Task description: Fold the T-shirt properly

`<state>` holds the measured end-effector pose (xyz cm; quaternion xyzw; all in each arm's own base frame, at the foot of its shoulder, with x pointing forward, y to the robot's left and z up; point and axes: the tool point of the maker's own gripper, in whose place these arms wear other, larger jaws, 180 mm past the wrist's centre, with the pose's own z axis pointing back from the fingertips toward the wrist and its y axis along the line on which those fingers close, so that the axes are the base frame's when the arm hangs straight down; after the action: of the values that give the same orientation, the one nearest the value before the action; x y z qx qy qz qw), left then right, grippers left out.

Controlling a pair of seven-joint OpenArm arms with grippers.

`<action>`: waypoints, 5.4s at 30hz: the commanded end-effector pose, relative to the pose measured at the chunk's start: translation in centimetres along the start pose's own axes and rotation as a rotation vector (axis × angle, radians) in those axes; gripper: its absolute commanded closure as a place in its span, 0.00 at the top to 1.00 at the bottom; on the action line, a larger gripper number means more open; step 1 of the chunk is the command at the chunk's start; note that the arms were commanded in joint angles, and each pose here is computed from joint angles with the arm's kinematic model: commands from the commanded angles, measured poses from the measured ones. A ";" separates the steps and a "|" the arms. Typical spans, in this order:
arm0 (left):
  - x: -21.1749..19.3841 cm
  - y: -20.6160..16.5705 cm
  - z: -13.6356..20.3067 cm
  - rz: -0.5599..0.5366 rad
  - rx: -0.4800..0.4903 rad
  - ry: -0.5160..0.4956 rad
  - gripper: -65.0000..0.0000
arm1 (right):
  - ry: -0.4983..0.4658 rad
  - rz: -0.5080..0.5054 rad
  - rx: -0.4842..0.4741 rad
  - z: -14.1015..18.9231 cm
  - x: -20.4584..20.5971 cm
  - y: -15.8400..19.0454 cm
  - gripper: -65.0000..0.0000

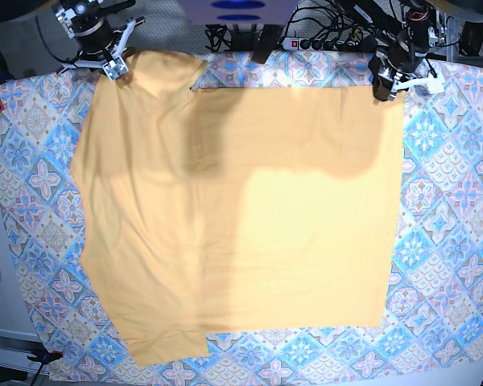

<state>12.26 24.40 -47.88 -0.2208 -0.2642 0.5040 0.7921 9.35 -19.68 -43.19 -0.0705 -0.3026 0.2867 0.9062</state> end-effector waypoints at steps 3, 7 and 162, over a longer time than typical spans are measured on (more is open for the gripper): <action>0.3 0.7 0.4 -0.019 0.028 -0.007 0.00 | -0.031 0.011 -0.030 0.4 0.8 -1.2 0.00; 1.5 0.2 0.6 -0.053 0.022 -0.018 0.00 | -0.047 0.013 -0.032 0.5 1.5 -1.2 0.00; 6.7 -9.5 -9.6 0.160 -0.152 -0.125 0.40 | -0.244 -0.072 -0.248 -8.7 11.5 -11.8 0.25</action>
<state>27.83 26.07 -47.52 -0.2778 -0.3440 0.5550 0.7047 26.73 -22.28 -42.07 -0.1284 -0.4250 0.2195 0.8687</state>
